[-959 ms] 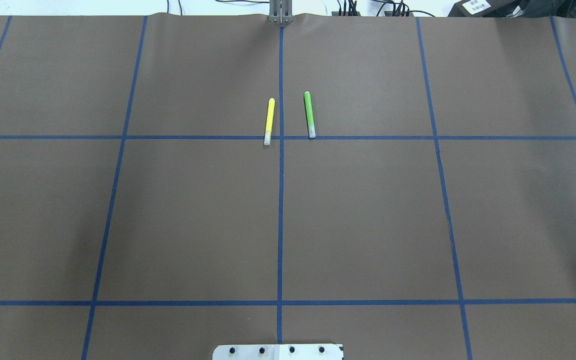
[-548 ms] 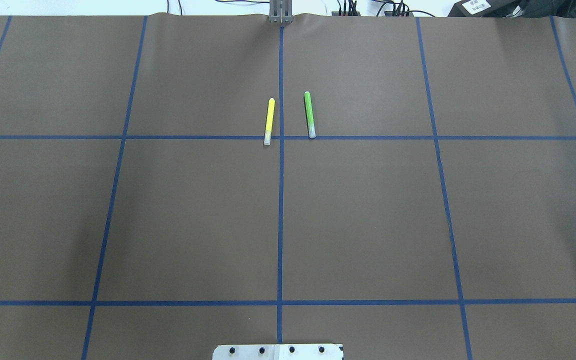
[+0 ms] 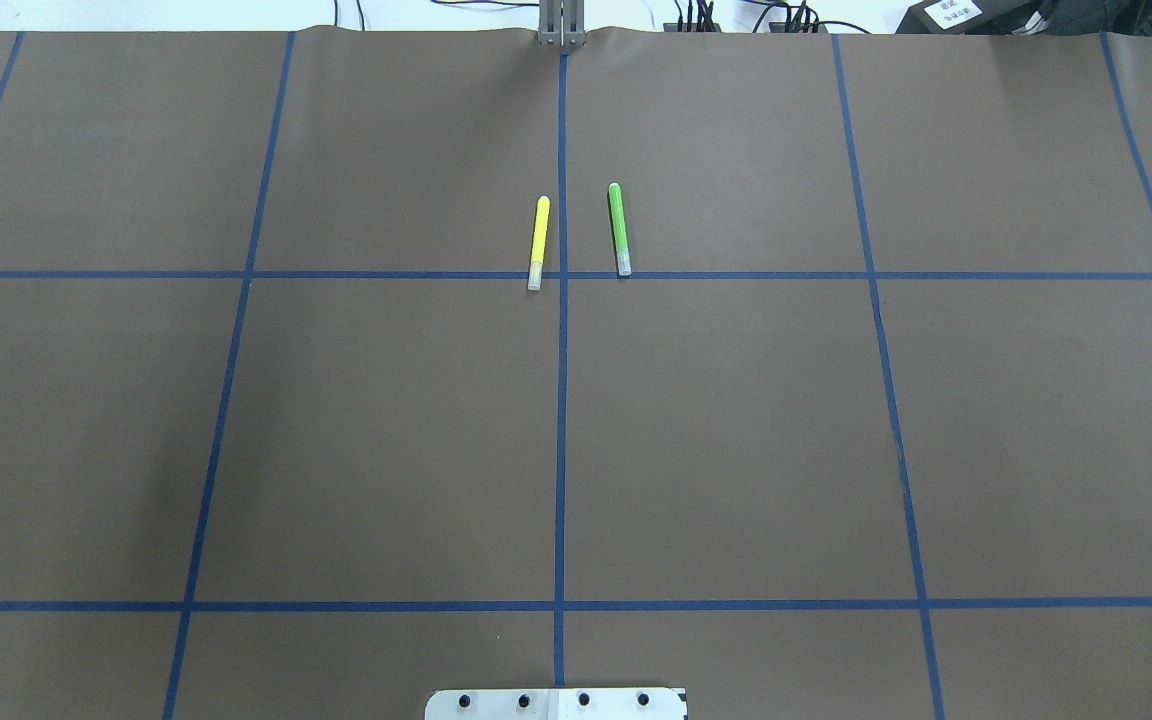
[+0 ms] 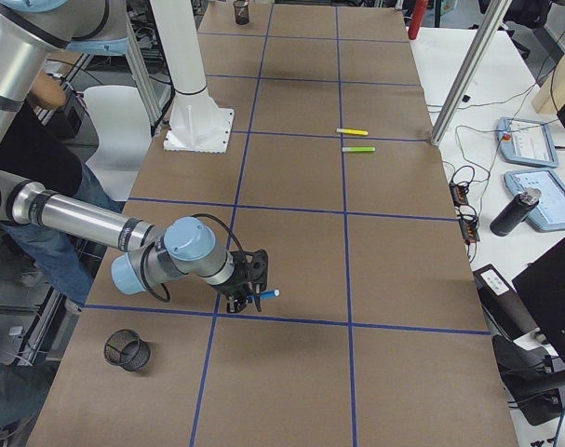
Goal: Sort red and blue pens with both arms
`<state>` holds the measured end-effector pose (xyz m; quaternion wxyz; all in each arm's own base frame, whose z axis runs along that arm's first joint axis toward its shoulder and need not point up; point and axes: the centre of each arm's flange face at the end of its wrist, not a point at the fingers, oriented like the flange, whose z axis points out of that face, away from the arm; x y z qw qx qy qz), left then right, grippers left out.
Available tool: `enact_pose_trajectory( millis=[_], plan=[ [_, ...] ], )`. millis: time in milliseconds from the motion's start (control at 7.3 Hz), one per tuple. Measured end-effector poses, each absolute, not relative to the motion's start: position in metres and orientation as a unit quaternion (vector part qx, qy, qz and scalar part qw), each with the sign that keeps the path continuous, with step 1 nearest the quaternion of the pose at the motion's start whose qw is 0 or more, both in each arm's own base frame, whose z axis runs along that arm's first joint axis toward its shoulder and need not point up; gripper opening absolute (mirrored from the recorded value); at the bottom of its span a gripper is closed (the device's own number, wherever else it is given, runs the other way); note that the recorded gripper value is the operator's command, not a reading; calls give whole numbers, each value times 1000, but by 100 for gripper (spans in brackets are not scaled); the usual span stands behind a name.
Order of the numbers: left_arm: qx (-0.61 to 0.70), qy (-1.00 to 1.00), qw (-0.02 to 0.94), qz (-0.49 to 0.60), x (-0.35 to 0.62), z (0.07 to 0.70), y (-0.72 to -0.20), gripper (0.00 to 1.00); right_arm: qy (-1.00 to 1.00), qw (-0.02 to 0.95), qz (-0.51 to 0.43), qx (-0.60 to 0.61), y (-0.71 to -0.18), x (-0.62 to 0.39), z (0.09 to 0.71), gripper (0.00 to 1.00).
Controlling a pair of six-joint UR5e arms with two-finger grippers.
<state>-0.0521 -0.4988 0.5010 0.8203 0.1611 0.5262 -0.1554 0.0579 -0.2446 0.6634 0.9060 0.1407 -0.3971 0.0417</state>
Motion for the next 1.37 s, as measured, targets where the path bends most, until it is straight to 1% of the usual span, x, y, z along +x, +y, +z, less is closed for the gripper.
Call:
enact_pose_trajectory(
  millis=[411,685,959,1369],
  plan=[
    [161,526,820,-155,-52,501,-499,100,-410,896,56,164,-170,67,691,0],
    [162,526,820,-155,-52,500,-499,100,-412,890,67,182,-109,68,704,0],
    [162,526,820,-155,-52,501,-499,100,-431,875,84,206,-53,64,734,0],
    [163,527,820,-154,-52,499,-498,100,-443,860,107,229,-6,55,738,0]
  ],
)
